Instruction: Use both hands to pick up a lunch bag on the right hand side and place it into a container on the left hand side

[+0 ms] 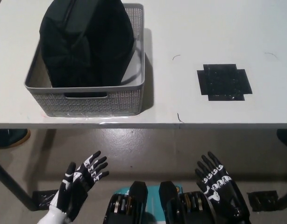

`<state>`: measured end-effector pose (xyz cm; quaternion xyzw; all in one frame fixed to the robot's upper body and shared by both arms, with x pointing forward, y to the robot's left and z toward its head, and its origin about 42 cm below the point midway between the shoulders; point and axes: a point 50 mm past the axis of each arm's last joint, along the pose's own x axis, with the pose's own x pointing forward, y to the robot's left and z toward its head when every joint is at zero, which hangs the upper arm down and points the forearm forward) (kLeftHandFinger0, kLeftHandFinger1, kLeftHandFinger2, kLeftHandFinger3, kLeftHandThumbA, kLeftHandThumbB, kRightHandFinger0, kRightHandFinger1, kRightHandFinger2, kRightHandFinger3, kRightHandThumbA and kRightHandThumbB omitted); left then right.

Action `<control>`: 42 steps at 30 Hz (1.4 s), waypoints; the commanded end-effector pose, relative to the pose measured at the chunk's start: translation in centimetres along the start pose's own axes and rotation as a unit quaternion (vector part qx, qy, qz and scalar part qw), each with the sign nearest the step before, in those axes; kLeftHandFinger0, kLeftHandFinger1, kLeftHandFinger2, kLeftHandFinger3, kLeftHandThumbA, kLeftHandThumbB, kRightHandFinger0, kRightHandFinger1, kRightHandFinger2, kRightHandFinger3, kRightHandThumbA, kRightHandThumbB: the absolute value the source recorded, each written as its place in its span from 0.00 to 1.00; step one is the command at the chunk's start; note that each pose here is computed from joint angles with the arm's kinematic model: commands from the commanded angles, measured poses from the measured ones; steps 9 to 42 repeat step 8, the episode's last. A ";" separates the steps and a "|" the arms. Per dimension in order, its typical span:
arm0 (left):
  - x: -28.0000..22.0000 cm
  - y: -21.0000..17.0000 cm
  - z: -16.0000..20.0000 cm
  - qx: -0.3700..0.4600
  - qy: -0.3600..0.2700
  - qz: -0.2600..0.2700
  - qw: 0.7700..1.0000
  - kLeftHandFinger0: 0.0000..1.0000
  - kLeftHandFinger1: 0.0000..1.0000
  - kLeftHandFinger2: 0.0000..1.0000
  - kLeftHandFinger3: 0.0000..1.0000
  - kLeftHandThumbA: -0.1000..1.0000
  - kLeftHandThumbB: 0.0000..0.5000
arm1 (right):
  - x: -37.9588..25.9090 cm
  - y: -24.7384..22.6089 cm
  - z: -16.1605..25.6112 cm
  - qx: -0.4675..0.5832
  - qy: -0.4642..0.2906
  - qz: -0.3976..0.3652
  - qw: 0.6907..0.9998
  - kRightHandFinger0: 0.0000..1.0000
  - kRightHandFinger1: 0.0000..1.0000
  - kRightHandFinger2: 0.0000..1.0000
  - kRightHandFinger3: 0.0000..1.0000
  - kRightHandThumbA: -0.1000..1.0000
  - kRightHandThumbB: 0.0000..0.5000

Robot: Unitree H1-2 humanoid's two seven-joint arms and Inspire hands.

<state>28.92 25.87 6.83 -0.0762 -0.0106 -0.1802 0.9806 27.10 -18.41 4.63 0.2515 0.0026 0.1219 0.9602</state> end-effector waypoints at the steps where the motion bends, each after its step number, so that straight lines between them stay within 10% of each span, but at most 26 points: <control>1: 1.2 0.6 1.1 0.026 -0.026 0.006 0.999 1.00 1.00 1.00 1.00 1.00 0.47 | 1.6 0.4 1.2 -0.001 -0.036 0.027 0.999 1.00 1.00 1.00 1.00 1.00 0.41; 42: 1.4 0.4 1.1 0.036 -0.021 0.006 0.999 1.00 1.00 1.00 1.00 1.00 0.48 | 1.9 0.6 1.5 -0.021 -0.033 0.032 0.999 1.00 1.00 1.00 1.00 1.00 0.42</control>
